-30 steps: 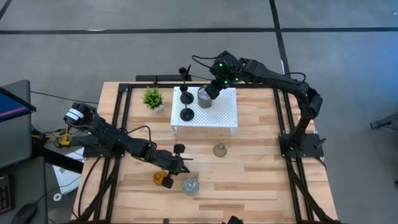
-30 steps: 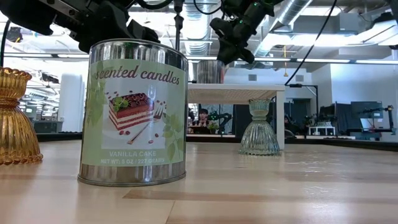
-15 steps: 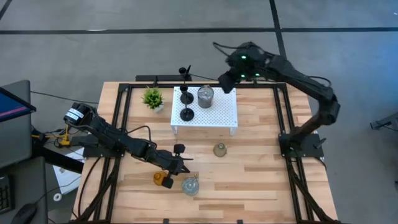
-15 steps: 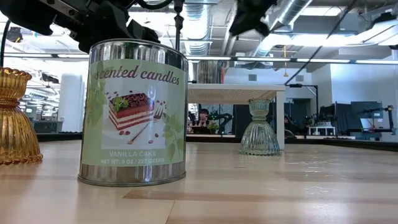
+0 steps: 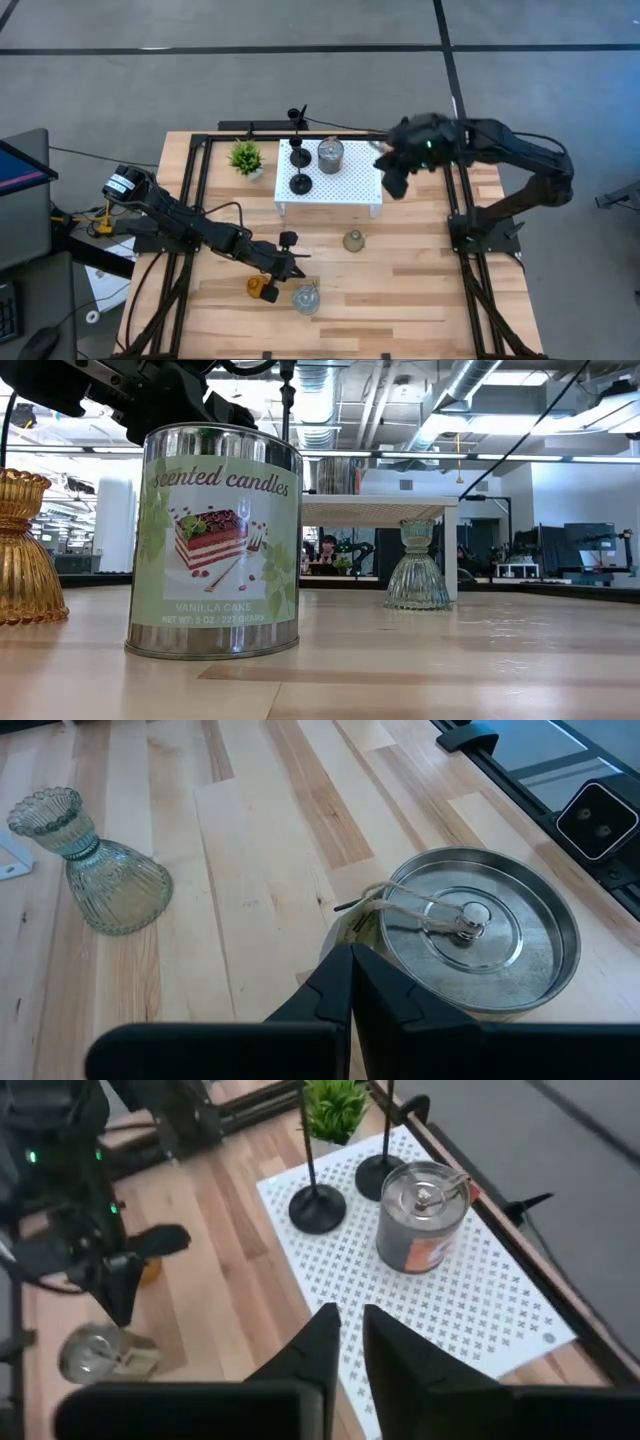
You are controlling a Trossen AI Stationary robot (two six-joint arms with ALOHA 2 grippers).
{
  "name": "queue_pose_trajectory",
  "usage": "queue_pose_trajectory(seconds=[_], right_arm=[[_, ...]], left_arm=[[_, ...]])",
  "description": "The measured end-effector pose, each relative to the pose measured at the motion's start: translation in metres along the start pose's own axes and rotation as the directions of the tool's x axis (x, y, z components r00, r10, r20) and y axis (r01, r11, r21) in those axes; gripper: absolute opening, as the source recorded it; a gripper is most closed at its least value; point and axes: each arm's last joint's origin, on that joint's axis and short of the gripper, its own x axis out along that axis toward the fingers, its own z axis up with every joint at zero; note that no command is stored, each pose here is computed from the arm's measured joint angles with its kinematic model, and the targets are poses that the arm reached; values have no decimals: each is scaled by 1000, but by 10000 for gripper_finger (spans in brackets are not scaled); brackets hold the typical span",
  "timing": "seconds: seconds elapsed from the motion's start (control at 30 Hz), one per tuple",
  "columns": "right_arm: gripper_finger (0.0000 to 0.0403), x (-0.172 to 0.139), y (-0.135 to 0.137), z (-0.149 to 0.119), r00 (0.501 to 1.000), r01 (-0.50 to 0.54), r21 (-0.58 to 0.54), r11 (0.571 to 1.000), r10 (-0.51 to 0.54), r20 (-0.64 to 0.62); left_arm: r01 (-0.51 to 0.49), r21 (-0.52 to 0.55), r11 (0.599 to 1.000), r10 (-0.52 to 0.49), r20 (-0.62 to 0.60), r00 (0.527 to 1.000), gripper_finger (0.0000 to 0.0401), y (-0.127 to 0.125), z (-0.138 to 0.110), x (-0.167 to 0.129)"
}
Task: Pick & Place candle stick holders
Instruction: Align the silver scented candle can with the other silver scented candle on the shelf
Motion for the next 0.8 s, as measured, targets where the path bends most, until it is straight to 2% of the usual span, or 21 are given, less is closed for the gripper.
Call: queue_pose_trajectory(seconds=[0.17, 0.47, 0.63, 0.8], right_arm=[[6, -7, 29, -14, 1000, -14, -78, 997, 13, -8], [2, 20, 77, -60, 994, -98, -223, 970, 85, -65], [4, 33, 97, -89, 985, -172, -261, 950, 168, -35], [1, 39, 102, -117, 982, -154, -273, 949, 178, 64]], left_arm=[[0, 0, 1000, 0, 0, 1000, 5, 0, 0, 0], [0, 0, 1000, 0, 0, 1000, 5, 0, 0, 0], [0, 0, 1000, 0, 0, 1000, 5, 0, 0, 0], [6, 2, 1000, -6, 1, 1000, 5, -2, 0, 0]])
